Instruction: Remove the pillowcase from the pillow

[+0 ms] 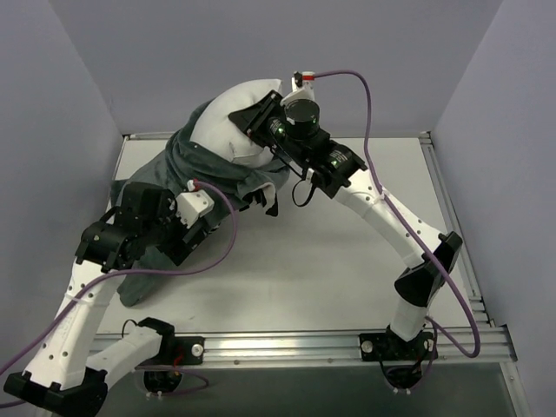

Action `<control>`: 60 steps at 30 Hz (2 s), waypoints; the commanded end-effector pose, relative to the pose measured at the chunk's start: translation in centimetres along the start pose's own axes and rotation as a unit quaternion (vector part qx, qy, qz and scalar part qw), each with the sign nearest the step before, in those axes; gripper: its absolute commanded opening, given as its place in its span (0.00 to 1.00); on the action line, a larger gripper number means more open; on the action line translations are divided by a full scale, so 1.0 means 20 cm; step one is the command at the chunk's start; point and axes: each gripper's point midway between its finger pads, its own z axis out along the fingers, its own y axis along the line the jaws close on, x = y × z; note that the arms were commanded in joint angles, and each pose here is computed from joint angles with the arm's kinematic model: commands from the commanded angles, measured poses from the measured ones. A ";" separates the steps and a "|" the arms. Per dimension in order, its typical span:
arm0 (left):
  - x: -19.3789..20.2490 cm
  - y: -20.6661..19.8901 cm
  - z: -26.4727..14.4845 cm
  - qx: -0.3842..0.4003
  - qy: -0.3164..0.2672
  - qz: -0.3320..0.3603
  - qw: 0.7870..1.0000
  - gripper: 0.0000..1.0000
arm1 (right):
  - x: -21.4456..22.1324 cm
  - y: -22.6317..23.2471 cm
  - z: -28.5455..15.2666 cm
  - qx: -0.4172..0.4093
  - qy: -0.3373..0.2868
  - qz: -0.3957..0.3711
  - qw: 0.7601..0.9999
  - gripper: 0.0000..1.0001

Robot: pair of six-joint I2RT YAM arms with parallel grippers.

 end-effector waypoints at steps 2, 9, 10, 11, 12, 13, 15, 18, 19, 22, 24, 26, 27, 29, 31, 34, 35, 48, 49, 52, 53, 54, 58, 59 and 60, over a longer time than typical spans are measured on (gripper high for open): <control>-0.27 -0.05 -0.07 0.025 -0.100 -0.019 0.994 0.94 | -0.43 0.45 -0.15 -0.105 -0.151 0.043 0.982 0.00; -0.51 -0.06 -0.03 0.008 -0.135 -0.052 0.989 0.94 | -0.45 0.48 -0.13 -0.094 -0.183 0.057 0.977 0.00; -0.54 -0.06 -0.01 0.003 -0.134 -0.051 0.990 0.94 | -0.46 0.48 -0.13 -0.092 -0.191 0.062 0.975 0.00; -0.57 -0.07 0.03 -0.009 -0.126 -0.042 0.991 0.94 | -0.47 0.47 -0.13 -0.090 -0.195 0.064 0.975 0.00; -0.60 -0.08 0.04 -0.016 -0.132 -0.036 0.991 0.94 | -0.47 0.47 -0.12 -0.088 -0.198 0.065 0.974 0.00; -0.62 -0.09 0.06 -0.018 -0.132 -0.024 0.991 0.94 | -0.48 0.46 -0.12 -0.085 -0.204 0.068 0.973 0.00; -0.65 -0.10 0.12 -0.048 -0.122 0.001 0.991 0.94 | -0.50 0.47 -0.14 -0.084 -0.210 0.069 0.972 0.00; -0.67 -0.03 0.20 -0.117 -0.114 0.032 0.986 0.98 | -0.51 0.47 -0.15 -0.081 -0.215 0.070 0.971 0.00; -0.68 0.00 0.20 -0.131 -0.116 0.045 0.984 0.85 | -0.51 0.47 -0.15 -0.080 -0.215 0.069 0.971 0.00; -0.72 0.09 0.13 -0.181 -0.133 0.037 0.974 0.08 | -0.52 0.46 -0.17 -0.073 -0.217 0.063 0.971 0.00; -0.72 0.11 0.10 -0.191 -0.134 0.040 0.972 0.02 | -0.55 0.46 -0.20 -0.068 -0.227 0.055 0.970 0.00; -0.68 0.11 0.08 -0.187 -0.126 0.044 0.973 0.02 | -0.60 0.45 -0.24 -0.064 -0.234 0.050 0.969 0.00; -0.66 0.09 0.08 -0.172 -0.125 0.048 0.976 0.02 | -0.61 0.45 -0.24 -0.065 -0.235 0.049 0.969 0.00; -0.54 0.05 0.13 -0.151 -0.103 0.059 0.981 0.02 | -0.70 0.42 -0.28 -0.061 -0.245 0.044 0.967 0.00; -0.38 0.04 0.22 -0.141 -0.070 0.066 0.985 0.02 | -0.81 0.38 -0.33 -0.052 -0.258 0.033 0.964 0.00; -0.22 0.08 0.27 -0.139 -0.054 0.064 0.987 0.02 | -0.94 0.32 -0.47 -0.020 -0.279 0.006 0.960 0.00; -0.08 0.15 0.31 -0.148 -0.025 0.045 0.988 0.02 | -1.06 0.30 -0.60 -0.013 -0.305 0.000 0.952 0.00; 0.43 0.58 0.46 -0.209 0.053 -0.009 0.977 0.02 | -1.36 -0.54 -1.36 0.215 -0.349 -0.055 0.911 0.00; 0.47 0.62 0.46 -0.215 0.059 -0.020 0.975 0.02 | -1.38 -0.58 -1.39 0.228 -0.347 -0.059 0.908 0.00; 0.53 0.67 0.46 -0.205 0.067 -0.048 0.975 0.02 | -1.35 -0.70 -1.44 0.248 -0.309 -0.059 0.916 0.00; 0.54 0.68 0.45 -0.203 0.067 -0.053 0.976 0.02 | -1.32 -0.72 -1.45 0.250 -0.303 -0.059 0.918 0.00; 0.53 0.67 0.46 -0.185 0.058 -0.050 0.980 0.02 | -1.28 -0.81 -1.45 0.266 -0.283 -0.057 0.919 0.00; 0.43 0.50 0.39 -0.093 0.025 -0.042 0.994 0.02 | -1.04 -0.97 -1.31 0.262 -0.159 -0.066 0.950 0.00; 0.37 0.50 0.36 -0.091 0.009 -0.042 0.995 0.02 | -0.91 -0.95 -1.21 0.246 -0.107 -0.077 0.960 0.00; 0.34 0.48 0.34 -0.084 0.000 -0.053 0.995 0.02 | -0.80 -0.96 -1.17 0.249 -0.067 -0.087 0.962 0.04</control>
